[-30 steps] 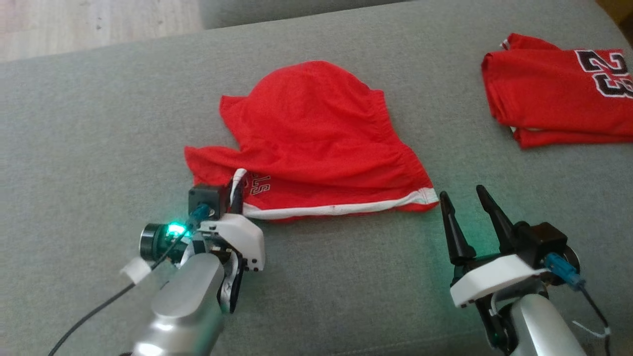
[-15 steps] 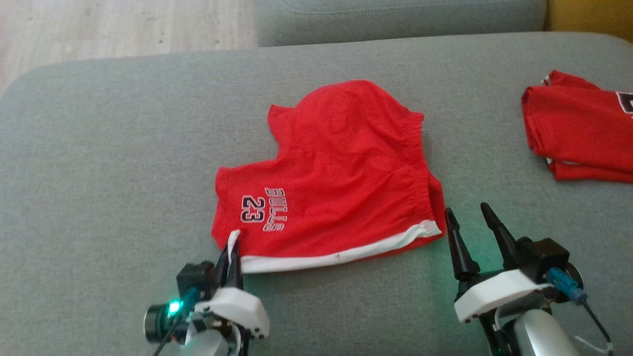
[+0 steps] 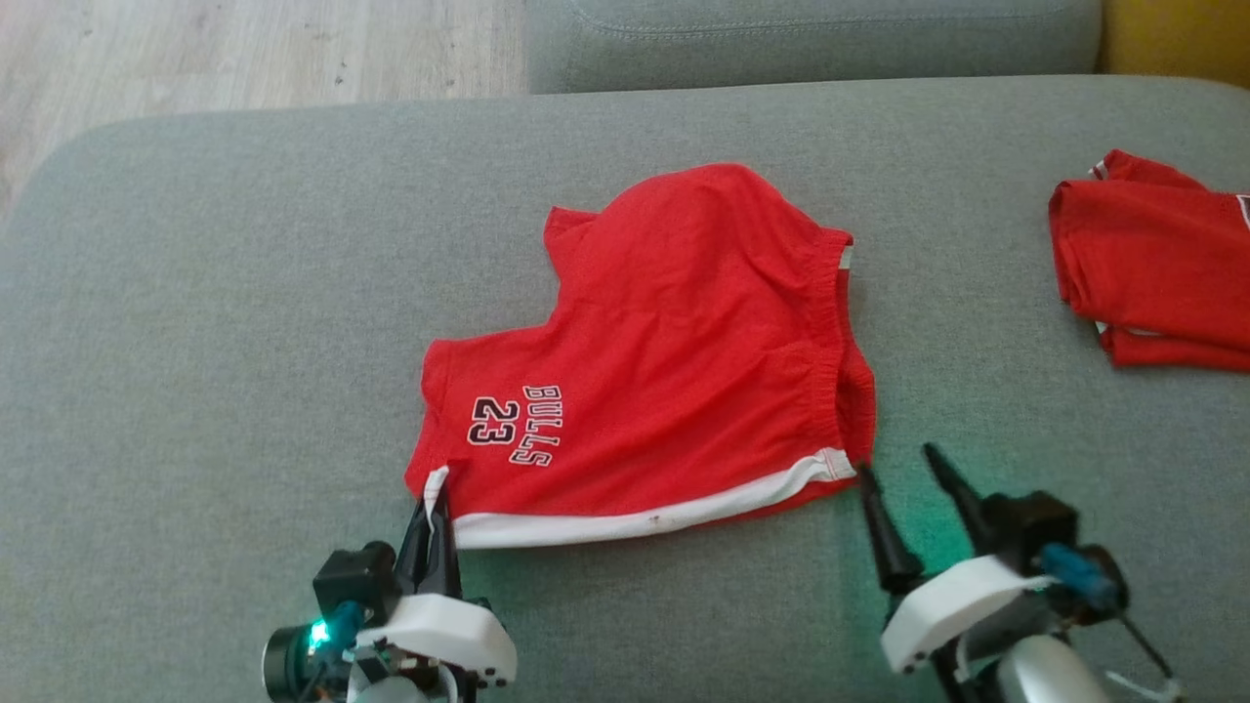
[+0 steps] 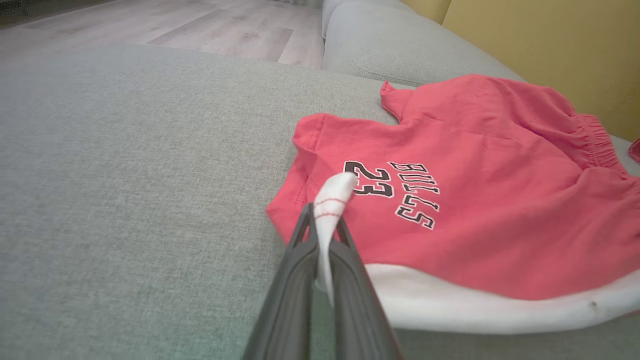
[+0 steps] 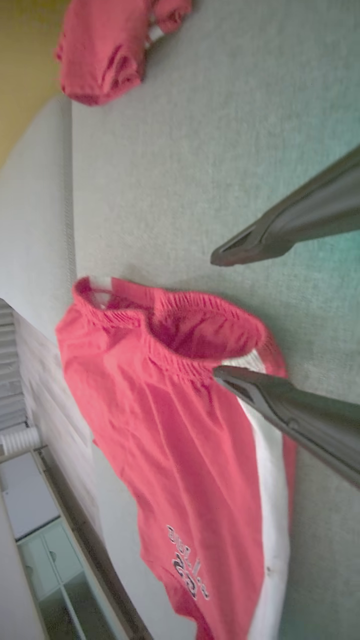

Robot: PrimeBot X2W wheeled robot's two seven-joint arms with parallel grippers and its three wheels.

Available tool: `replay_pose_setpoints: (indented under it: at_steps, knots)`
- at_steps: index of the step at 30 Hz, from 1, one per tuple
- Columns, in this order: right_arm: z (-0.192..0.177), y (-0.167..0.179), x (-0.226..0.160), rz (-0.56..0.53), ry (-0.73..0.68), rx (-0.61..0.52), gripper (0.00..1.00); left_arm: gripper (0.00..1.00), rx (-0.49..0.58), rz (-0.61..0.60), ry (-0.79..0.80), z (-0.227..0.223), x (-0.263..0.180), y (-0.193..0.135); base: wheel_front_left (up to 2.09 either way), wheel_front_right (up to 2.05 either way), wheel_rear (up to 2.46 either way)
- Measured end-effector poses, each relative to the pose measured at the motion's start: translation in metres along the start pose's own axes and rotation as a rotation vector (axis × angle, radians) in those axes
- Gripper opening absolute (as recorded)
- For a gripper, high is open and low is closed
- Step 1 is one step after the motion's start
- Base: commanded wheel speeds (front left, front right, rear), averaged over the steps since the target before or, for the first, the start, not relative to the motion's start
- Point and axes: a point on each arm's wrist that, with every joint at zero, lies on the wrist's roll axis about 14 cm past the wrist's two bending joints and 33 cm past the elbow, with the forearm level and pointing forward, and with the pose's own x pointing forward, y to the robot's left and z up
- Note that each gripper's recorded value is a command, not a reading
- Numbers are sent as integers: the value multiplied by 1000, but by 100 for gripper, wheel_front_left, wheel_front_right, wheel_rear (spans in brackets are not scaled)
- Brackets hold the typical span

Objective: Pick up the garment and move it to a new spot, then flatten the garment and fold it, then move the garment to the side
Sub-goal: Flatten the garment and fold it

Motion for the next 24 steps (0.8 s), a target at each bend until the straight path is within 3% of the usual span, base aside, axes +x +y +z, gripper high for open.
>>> replay_pose_setpoints:
  at_steps: [8,14,17,18,19,20,23,24]
  knots:
    - [-29,27,10,98,117,-82,100,0,-9,13,-8,3,2,2,0,0,0]
    - [-17,28,31,127,91,-134,100,0,-14,24,-15,5,2,7,0,0,0]
    - [-29,32,33,146,149,-149,100,0,-22,32,-16,6,1,10,0,0,0]
    - [-35,35,32,156,173,-146,90,0,-21,34,-17,6,1,11,0,0,0]
    - [-42,37,30,167,198,-143,72,0,-21,35,-18,7,1,11,0,0,0]
    - [-44,40,29,176,207,-138,42,0,-22,34,-22,8,1,11,0,0,0]
    - [-41,42,30,188,203,-122,0,0,-23,29,-37,13,1,10,0,0,0]
    - [-37,43,31,189,192,-115,0,0,-22,26,-44,15,1,10,0,0,0]
